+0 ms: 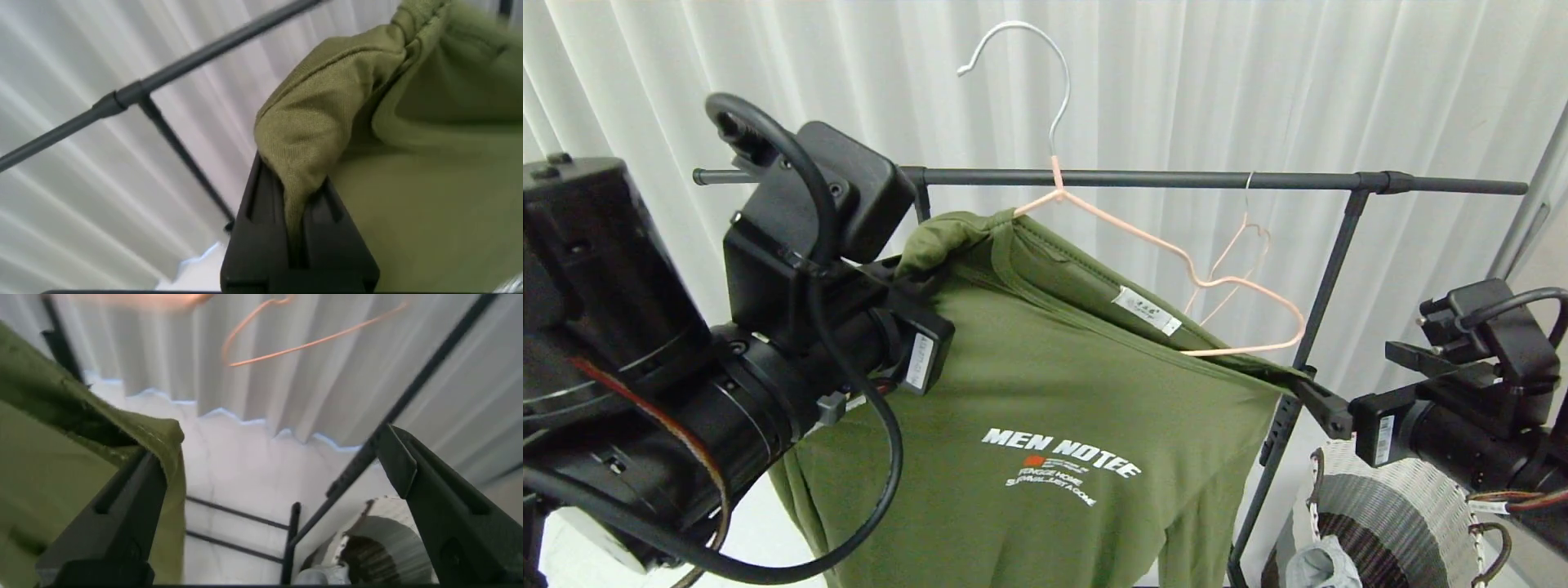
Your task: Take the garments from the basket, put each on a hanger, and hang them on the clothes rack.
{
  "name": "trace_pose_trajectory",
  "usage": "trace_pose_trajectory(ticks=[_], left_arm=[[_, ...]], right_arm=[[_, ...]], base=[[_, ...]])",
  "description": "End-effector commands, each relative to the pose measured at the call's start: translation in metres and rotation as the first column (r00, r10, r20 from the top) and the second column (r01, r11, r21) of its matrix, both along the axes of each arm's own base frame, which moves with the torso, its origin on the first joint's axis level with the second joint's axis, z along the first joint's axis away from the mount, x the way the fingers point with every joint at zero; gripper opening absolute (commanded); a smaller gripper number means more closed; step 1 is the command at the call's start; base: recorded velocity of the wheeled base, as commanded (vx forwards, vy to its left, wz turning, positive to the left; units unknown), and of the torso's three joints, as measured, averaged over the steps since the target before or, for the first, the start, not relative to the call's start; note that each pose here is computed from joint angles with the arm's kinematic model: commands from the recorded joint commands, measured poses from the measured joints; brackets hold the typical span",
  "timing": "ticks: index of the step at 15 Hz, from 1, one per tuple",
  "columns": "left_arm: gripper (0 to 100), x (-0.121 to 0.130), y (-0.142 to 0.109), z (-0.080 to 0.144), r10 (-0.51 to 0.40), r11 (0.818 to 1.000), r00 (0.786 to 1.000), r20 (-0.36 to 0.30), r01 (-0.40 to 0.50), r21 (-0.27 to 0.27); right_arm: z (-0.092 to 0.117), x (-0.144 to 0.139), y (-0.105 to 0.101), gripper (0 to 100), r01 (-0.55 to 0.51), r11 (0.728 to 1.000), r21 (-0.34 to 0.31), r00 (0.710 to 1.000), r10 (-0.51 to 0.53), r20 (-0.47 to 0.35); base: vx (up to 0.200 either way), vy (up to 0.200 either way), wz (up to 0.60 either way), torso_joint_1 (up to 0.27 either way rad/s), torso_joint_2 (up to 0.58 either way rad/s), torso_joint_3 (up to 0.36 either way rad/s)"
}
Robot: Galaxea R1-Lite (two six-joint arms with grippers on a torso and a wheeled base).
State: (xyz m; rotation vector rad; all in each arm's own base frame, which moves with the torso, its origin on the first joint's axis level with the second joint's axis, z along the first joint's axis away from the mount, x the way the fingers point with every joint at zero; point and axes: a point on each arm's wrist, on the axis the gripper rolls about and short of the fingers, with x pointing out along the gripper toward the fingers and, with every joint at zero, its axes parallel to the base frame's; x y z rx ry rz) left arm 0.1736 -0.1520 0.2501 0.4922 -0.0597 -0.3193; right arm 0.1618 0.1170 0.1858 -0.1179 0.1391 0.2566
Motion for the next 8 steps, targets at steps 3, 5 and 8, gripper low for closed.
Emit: trace_pose_trajectory(ticks=[3, 5, 8], left_arm=[[0, -0.006, 0.013, -0.021, 0.028, 0.997, 0.999, -0.041, -0.025, 0.076], [0, -0.007, 0.015, -0.029, 0.034, 0.995, 0.998, -0.06, -0.028, 0.096], [0, -0.008, 0.016, -0.033, 0.057, 0.99, 0.997, -0.06, -0.049, 0.132]], right_arm=[[0.007, -0.001, -0.005, 100, 0.02, 1.0, 0.02, 0.999, -0.02, 0.027], [0.011, -0.002, -0.006, 100, 0.018, 0.999, 0.03, 0.999, -0.019, 0.04], [0.024, -0.005, -0.006, 100, 0.002, 1.0, 0.022, 0.996, -0.004, 0.089]], base=[[0.0, 0.0, 0.0, 0.0, 0.0, 0.0], [0.0, 0.0, 0.0, 0.0, 0.0, 0.0], [0.0, 0.0, 0.0, 0.0, 0.0, 0.0]])
